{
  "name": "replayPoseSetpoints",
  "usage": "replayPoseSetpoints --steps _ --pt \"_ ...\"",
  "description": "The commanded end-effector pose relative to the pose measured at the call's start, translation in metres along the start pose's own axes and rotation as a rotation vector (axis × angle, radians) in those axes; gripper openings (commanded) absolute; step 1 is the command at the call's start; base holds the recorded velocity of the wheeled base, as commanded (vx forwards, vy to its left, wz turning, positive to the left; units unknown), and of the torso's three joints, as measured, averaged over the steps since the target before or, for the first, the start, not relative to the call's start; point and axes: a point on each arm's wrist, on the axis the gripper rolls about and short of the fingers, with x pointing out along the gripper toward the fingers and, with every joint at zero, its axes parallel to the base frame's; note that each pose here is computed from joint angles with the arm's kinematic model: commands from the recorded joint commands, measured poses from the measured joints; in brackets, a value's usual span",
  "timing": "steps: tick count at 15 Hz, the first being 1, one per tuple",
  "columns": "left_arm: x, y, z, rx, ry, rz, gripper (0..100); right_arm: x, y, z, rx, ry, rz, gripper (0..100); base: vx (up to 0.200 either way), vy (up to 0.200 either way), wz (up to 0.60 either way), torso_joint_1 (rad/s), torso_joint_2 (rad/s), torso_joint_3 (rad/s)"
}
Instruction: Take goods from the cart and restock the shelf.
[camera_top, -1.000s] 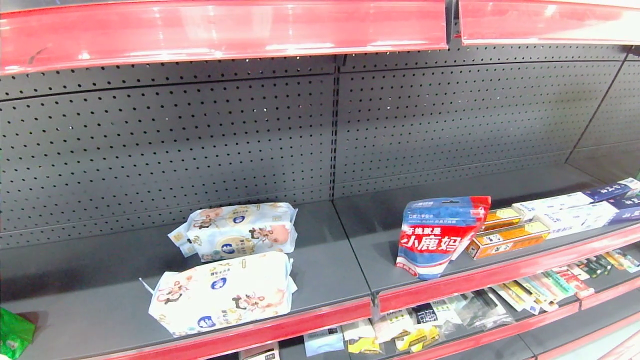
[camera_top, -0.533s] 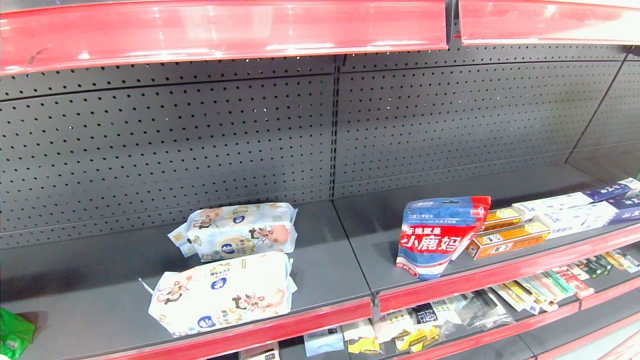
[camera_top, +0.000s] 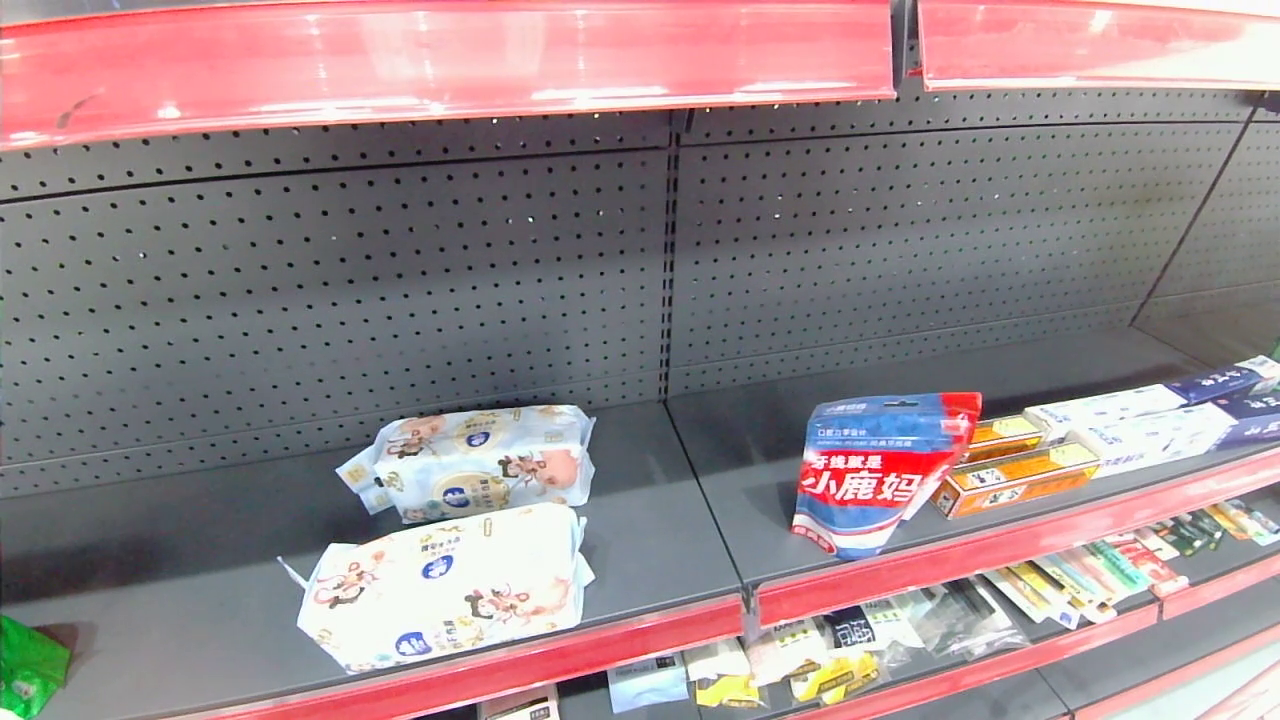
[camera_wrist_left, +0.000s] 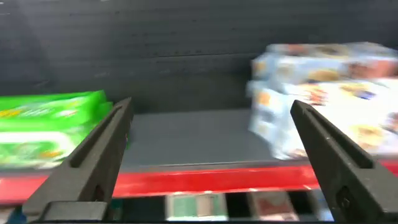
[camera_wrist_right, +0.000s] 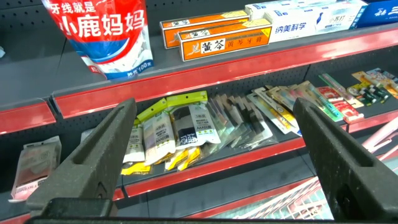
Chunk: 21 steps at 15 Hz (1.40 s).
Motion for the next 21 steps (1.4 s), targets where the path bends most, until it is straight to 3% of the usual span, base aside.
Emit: replayPoseSetpoints --steps 1,3,6,7,9,10,13,15,16,18,21 --pt "0.0001 0.0001 0.0001 -0.001 0.001 0.005 100 0.0001 0.0 0.0 0.0 0.001 0.001 100 0.0 0.0 0.0 0.0 0.0 0.0" --pt "0.0001 0.0003 0.0001 -0.015 0.001 0.015 100 0.0001 0.0 0.0 0.0 0.001 0.001 100 0.0 0.0 0.0 0.0 0.0 0.0" --pt "-0.0001 0.0029 -0.0003 -0.057 0.005 0.13 100 0.0001 0.0 0.0 0.0 0.001 0.001 100 0.0 0.0 0.0 0.0 0.0 0.0" --pt "0.0 0.0025 -0.0002 -0.053 0.004 0.113 100 0.0001 0.0 0.0 0.0 0.001 0.001 100 0.0 0.0 0.0 0.0 0.0 0.0" --pt "0.0 -0.0019 0.0 -0.051 0.001 -0.082 100 0.0001 0.0 0.0 0.0 0.001 0.001 100 0.0 0.0 0.0 0.0 0.0 0.0" --pt "0.0 -0.0022 0.0 -0.05 0.0 -0.097 100 0.0001 0.0 0.0 0.0 0.001 0.001 100 0.0 0.0 0.0 0.0 0.0 0.0" --pt "-0.0005 -0.005 -0.0002 0.024 -0.007 -0.223 100 0.0001 0.0 0.0 -0.002 0.001 0.001 100 0.0 0.0 0.0 0.0 0.0 0.0" --pt "-0.0007 -0.0056 -0.0003 0.017 -0.003 -0.249 100 0.0001 0.0 0.0 -0.002 0.001 0.001 100 0.0 0.0 0.0 0.0 0.0 0.0" --pt "-0.0008 -0.0052 -0.0051 0.02 0.047 -0.227 100 0.0001 0.0 0.0 0.0 0.001 -0.001 100 0.0 0.0 0.0 0.0 0.0 0.0" --pt "-0.0004 -0.0044 -0.0044 0.004 0.038 -0.191 100 0.0001 0.0 0.0 0.0 0.001 0.001 100 0.0 0.0 0.0 0.0 0.0 0.0" --pt "-0.0004 -0.0044 -0.0046 0.006 0.04 -0.19 100 0.0001 0.0 0.0 0.0 0.001 0.001 100 0.0 0.0 0.0 0.0 0.0 0.0"
